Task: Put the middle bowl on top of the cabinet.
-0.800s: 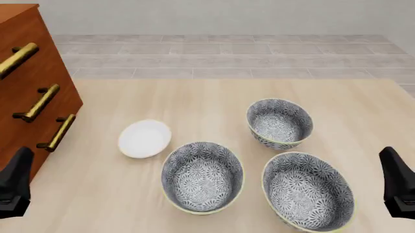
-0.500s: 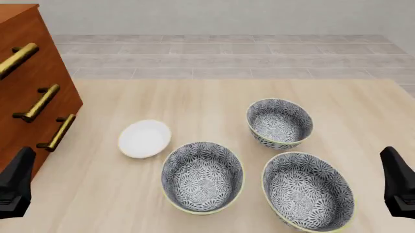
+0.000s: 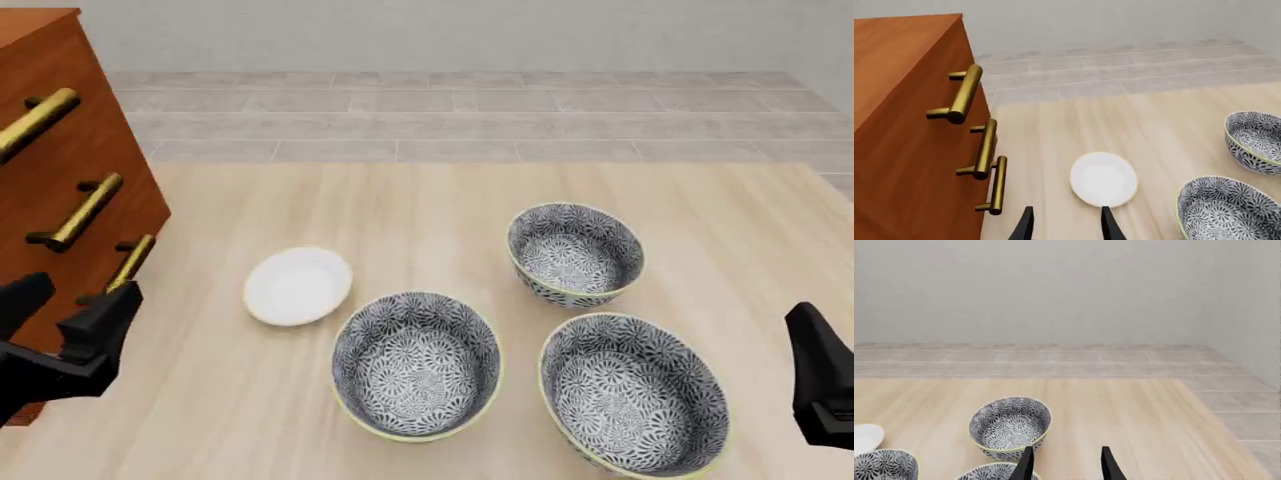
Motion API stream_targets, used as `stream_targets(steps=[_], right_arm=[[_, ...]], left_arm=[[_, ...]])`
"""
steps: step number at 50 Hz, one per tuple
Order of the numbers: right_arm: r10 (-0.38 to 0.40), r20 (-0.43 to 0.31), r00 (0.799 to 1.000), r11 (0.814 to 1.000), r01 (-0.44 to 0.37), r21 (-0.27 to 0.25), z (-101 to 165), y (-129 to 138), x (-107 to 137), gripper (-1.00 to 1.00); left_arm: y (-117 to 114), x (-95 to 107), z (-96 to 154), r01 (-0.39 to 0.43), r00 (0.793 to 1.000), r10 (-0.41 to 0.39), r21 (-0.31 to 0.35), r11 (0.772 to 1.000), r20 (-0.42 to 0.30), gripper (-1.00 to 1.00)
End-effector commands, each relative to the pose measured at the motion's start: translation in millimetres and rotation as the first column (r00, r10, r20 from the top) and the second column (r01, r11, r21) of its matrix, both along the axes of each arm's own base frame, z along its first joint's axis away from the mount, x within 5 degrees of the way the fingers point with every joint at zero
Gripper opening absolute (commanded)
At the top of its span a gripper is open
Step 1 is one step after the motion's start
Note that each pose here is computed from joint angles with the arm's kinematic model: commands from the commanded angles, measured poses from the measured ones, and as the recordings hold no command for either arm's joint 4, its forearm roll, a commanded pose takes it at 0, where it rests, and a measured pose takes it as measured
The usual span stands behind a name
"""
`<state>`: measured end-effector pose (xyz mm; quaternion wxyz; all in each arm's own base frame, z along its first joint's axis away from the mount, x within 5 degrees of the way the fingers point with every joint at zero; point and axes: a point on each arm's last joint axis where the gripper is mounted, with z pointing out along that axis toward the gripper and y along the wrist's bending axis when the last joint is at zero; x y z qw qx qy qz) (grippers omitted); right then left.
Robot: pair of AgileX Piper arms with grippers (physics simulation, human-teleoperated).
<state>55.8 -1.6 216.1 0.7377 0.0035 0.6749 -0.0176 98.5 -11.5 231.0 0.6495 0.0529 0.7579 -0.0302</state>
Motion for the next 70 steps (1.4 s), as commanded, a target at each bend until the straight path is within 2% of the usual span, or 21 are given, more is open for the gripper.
stream_targets(steps=[1,2,11,17,23,27,29,30,31,34,35,41,42,44,50,52,55,56,57,60,70], right_arm=[[-0.009,-0.009,1.000,1.000,0.009,0.005,-1,-1,0,1.00],[-0.012,-0.009,1.000,1.000,0.012,0.009,-1,-1,1,1.00],[-0.015,-0.018,1.000,1.000,0.015,0.006,-2,-1,2,1.00],[-0.030,-0.013,0.999,1.000,0.030,-0.008,-1,-2,2,1.00],[-0.030,-0.014,0.999,0.999,0.030,-0.013,-3,-2,2,1.00],[-0.032,-0.010,0.999,0.999,0.032,-0.015,-3,-2,1,1.00],[-0.033,-0.008,0.999,0.999,0.032,-0.014,-2,-2,1,1.00],[-0.032,-0.007,0.999,0.999,0.032,-0.017,-3,-2,1,1.00],[-0.032,-0.007,0.999,0.999,0.032,-0.017,-3,-2,1,1.00],[-0.031,-0.004,1.000,0.999,0.031,-0.018,-2,-2,1,1.00],[-0.034,-0.003,0.999,0.999,0.034,-0.019,-2,-2,1,1.00],[-0.041,-0.001,0.999,0.999,0.041,-0.023,-1,-2,1,1.00],[-0.042,-0.001,0.999,0.999,0.042,-0.022,-1,-2,1,1.00],[-0.043,-0.002,0.999,0.999,0.043,-0.023,-2,-2,0,1.00],[-0.045,-0.004,0.999,0.999,0.045,-0.023,-2,-2,0,1.00],[-0.046,-0.004,0.999,0.999,0.046,-0.026,-2,-2,0,1.00],[-0.047,-0.004,0.999,0.999,0.047,-0.023,-2,-3,0,1.00],[-0.048,-0.004,0.999,0.999,0.048,-0.024,-2,-3,0,1.00],[-0.048,-0.004,0.999,0.999,0.048,-0.022,-2,-3,0,1.00],[-0.048,-0.004,0.999,0.999,0.048,-0.022,-2,-3,0,1.00],[-0.050,-0.009,0.999,0.998,0.050,-0.025,-3,-3,1,1.00]], left_arm=[[-12,28,2,0.074,0.987,-0.068,0.038,0.996,-0.148,1.00],[-12,28,3,0.084,0.985,-0.074,0.057,0.995,-0.155,1.00],[-26,42,6,0.164,0.958,-0.141,0.074,0.984,-0.248,1.00],[-29,46,8,0.195,0.949,-0.160,0.103,0.975,-0.273,1.00],[-43,52,9,0.272,0.916,-0.221,0.114,0.955,-0.334,1.00],[-49,56,12,0.297,0.901,-0.241,0.108,0.949,-0.360,1.00],[-48,58,13,0.292,0.901,-0.234,0.111,0.950,-0.366,1.00],[-54,60,12,0.319,0.885,-0.255,0.107,0.942,-0.389,1.00],[-55,62,11,0.314,0.881,-0.248,0.105,0.944,-0.402,1.00],[-56,65,16,0.313,0.881,-0.250,0.099,0.944,-0.402,1.00],[-60,72,15,0.301,0.871,-0.244,0.071,0.951,-0.426,1.00],[-65,78,18,0.303,0.861,-0.248,0.055,0.951,-0.444,1.00],[-69,80,17,0.311,0.852,-0.257,0.047,0.949,-0.457,1.00],[-68,80,20,0.307,0.856,-0.253,0.050,0.951,-0.451,1.00],[-73,83,20,0.315,0.844,-0.263,0.033,0.949,-0.468,1.00],[-80,83,17,0.324,0.824,-0.277,0.010,0.946,-0.494,1.00],[-81,84,16,0.329,0.820,-0.276,0.018,0.944,-0.502,1.00],[-82,86,13,0.318,0.812,-0.270,0.004,0.948,-0.518,1.00],[-92,88,11,0.325,0.794,-0.288,-0.027,0.945,-0.535,1.00],[-92,91,12,0.320,0.797,-0.284,-0.026,0.947,-0.533,1.00],[-104,95,8,0.318,0.772,-0.298,-0.065,0.946,-0.561,1.00]])
